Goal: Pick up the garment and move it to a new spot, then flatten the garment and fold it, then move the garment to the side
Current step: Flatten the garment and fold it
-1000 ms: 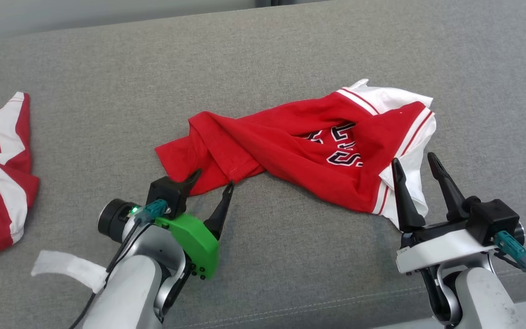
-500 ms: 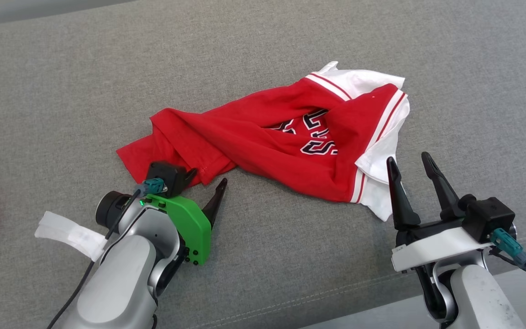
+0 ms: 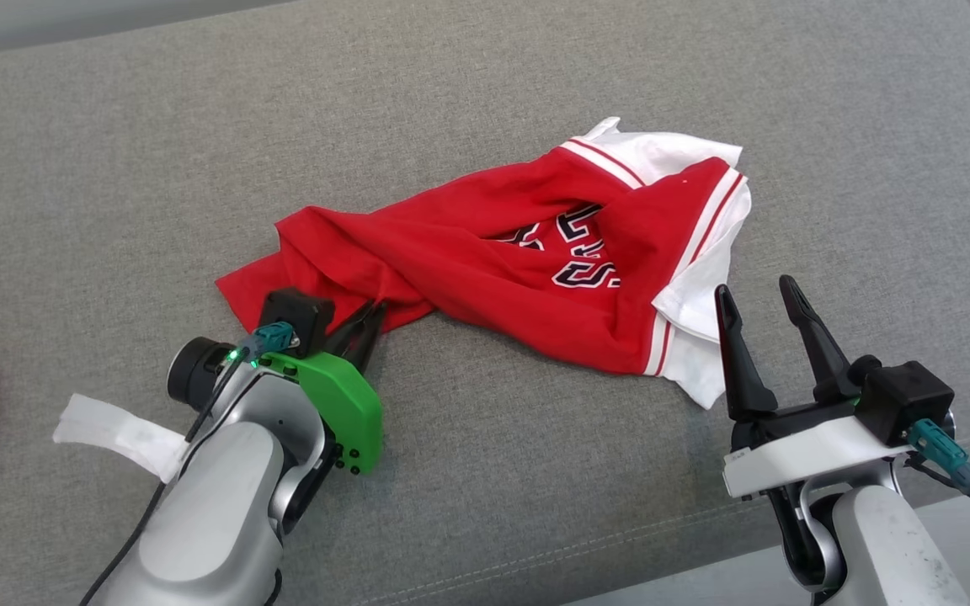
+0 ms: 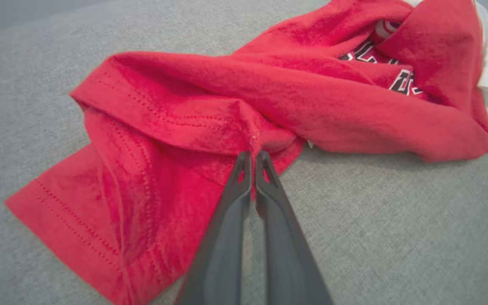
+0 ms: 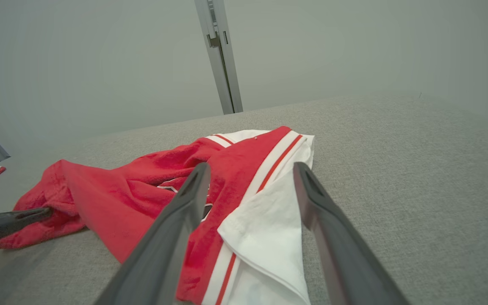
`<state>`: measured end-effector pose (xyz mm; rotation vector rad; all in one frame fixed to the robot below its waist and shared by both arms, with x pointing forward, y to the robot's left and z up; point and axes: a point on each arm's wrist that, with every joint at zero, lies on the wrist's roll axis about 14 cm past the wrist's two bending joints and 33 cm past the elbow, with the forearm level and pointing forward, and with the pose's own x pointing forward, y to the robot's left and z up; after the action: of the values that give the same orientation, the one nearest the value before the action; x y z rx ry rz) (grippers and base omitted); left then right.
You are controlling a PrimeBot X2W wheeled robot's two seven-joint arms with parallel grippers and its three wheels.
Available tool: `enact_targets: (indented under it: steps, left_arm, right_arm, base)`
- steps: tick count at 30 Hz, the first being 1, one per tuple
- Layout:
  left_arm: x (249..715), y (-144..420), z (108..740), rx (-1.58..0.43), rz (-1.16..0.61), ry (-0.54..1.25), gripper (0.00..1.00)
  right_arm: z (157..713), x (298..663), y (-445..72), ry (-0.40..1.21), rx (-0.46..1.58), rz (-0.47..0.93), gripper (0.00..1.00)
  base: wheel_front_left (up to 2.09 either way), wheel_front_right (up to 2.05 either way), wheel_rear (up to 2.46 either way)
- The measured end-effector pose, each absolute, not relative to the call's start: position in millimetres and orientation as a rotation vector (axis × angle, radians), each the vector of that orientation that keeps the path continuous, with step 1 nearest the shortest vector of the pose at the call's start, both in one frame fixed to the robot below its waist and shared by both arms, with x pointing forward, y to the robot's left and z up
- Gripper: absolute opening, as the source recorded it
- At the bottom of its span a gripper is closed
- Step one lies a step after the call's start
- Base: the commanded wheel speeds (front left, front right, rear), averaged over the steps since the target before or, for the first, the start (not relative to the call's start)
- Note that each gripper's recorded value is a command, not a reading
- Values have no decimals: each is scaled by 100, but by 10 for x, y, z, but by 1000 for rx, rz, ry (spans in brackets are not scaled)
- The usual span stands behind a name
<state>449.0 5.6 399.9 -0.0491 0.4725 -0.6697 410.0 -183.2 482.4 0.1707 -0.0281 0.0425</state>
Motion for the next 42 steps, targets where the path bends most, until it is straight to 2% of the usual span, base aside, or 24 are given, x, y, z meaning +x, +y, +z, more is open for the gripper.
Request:
enact_targets:
  steps: [8,14,27,28,29,30,31,37,42]
  left_arm:
    - [4657,302,4451,-30,-600,300,0]
    - [4432,717,4404,5,-512,345,0]
    - [3845,1091,4095,-150,-355,516,0]
    - [3829,1106,4075,-162,-345,521,14]
    - [3819,1124,4055,-164,-337,524,46]
    - [3812,1138,4040,-172,-329,525,46]
    - [3799,1135,4026,-180,-328,529,100]
    - [3878,1274,4147,-209,-256,440,100]
    - [3988,1405,4413,-235,-187,294,100]
  right_arm:
    - [4825,4099,-1860,-31,173,33,100]
    - [4806,4144,-1809,-28,177,47,100]
    - [4777,4268,-1645,-25,173,95,100]
    - [4777,4272,-1638,-25,174,97,100]
    - [4779,4275,-1636,-25,174,97,100]
    - [4782,4276,-1629,-26,174,99,100]
    - [4788,4275,-1626,-27,173,100,100]
    - [4872,4263,-1636,-49,158,100,100]
    - [4915,4227,-1634,-55,145,103,100]
  base:
    - [0,0,0]
    - [0,0,0]
    - [0,0,0]
    - [0,0,0]
    - [0,0,0]
    - [0,0,0]
    - [0,0,0]
    - [0,0,0]
    - [0,0,0]
